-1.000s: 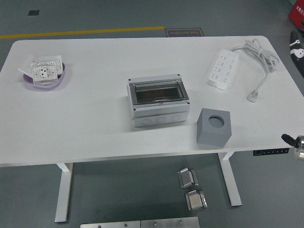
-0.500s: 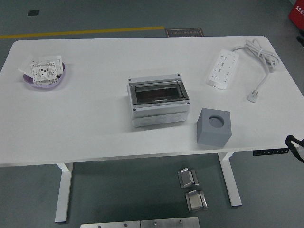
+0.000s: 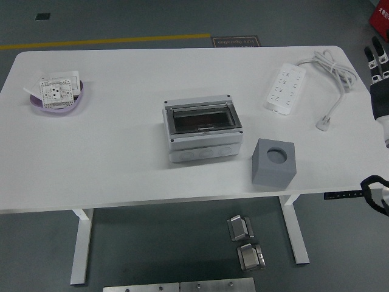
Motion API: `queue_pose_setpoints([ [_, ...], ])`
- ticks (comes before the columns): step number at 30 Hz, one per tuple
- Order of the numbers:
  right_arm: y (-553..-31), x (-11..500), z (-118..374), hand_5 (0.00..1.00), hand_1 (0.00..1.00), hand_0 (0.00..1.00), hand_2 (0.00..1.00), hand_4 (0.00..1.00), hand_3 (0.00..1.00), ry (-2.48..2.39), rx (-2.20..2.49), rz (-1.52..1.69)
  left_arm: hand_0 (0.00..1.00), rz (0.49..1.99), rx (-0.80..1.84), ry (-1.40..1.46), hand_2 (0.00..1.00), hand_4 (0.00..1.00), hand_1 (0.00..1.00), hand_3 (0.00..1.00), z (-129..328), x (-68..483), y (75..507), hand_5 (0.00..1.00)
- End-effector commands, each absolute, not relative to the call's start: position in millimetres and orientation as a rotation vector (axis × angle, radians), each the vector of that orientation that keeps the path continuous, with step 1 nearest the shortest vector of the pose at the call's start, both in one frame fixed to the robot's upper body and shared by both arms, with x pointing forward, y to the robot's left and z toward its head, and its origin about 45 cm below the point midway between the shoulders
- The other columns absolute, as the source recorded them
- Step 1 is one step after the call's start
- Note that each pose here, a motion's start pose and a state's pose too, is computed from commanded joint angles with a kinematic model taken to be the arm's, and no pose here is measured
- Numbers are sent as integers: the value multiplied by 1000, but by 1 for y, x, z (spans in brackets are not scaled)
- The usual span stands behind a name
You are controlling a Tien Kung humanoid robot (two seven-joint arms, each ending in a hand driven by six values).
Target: Pick up the cylinder from the cube,place it in the box,flap close box
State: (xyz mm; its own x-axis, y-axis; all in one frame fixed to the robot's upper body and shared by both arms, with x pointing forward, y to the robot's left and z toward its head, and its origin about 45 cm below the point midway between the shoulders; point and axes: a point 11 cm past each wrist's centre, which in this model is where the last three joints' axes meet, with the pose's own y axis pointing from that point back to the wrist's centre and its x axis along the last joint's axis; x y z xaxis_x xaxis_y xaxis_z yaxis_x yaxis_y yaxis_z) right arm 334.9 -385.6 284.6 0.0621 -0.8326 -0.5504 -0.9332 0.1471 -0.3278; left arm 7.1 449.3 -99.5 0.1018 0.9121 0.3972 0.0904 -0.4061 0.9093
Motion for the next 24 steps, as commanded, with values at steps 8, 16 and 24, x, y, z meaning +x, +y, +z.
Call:
queue_pose_setpoints([
  [8,-382,335,276,939,833,984,881,947,994,1713,-1654,299,660,1391,1625,1003,607,627,655,644,-100,9,448,434],
  [16,-385,336,277,945,835,982,875,948,972,1713,-1637,293,660,1394,1612,1001,607,630,655,643,-100,12,448,435],
  [24,-388,336,279,950,835,983,874,948,967,1723,-1633,274,661,1400,1606,1001,607,629,655,643,-99,15,449,433],
])
